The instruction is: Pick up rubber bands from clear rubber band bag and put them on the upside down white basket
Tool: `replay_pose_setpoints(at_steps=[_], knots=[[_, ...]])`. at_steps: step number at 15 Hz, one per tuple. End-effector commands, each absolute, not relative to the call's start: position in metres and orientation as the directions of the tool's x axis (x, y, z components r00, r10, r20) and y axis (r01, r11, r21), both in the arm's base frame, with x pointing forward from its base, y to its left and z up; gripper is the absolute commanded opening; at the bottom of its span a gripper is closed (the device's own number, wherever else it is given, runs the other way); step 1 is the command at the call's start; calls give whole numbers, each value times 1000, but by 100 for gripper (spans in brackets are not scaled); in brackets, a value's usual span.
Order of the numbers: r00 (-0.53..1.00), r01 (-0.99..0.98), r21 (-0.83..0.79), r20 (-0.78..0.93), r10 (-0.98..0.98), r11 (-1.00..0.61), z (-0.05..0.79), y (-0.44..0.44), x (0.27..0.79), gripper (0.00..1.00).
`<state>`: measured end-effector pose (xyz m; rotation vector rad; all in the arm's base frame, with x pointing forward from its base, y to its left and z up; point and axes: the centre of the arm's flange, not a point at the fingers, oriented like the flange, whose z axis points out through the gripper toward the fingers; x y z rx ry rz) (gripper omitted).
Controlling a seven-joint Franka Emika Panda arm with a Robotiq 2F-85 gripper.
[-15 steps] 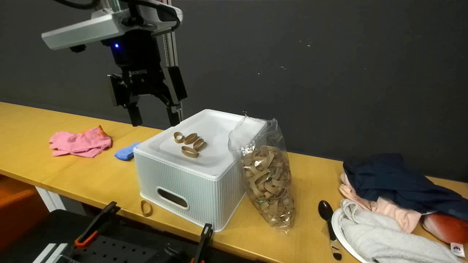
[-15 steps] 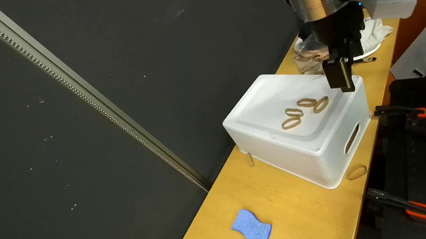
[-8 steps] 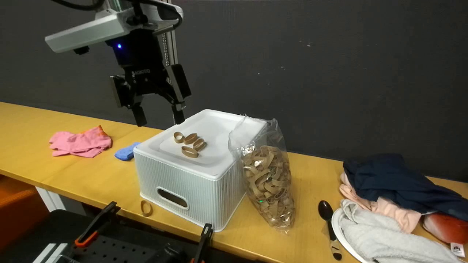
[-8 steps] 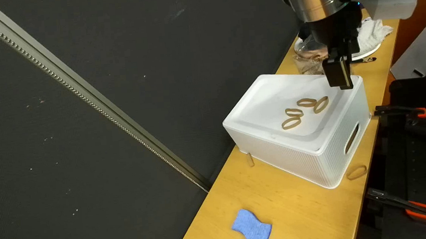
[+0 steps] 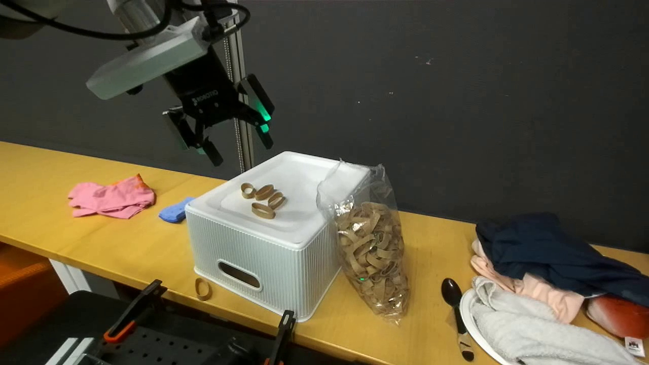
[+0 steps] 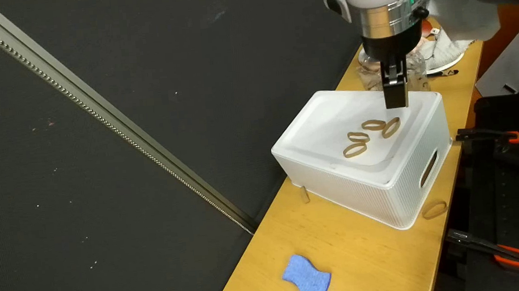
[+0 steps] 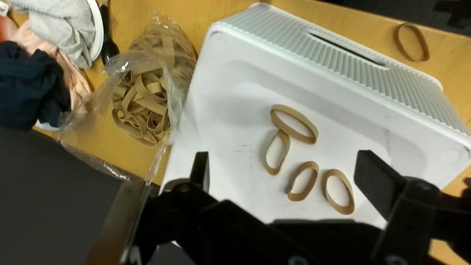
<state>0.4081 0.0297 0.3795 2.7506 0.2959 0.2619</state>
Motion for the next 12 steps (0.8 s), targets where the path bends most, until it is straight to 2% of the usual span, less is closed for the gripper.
replay_pose_setpoints(at_steps=[1, 8, 12], knots=[[936, 152, 414, 230, 265, -898, 385, 39, 390, 100], [943, -5, 390, 309, 126, -921, 381, 12, 332, 100], [941, -32, 402, 319, 108, -915, 388, -16, 342, 100]])
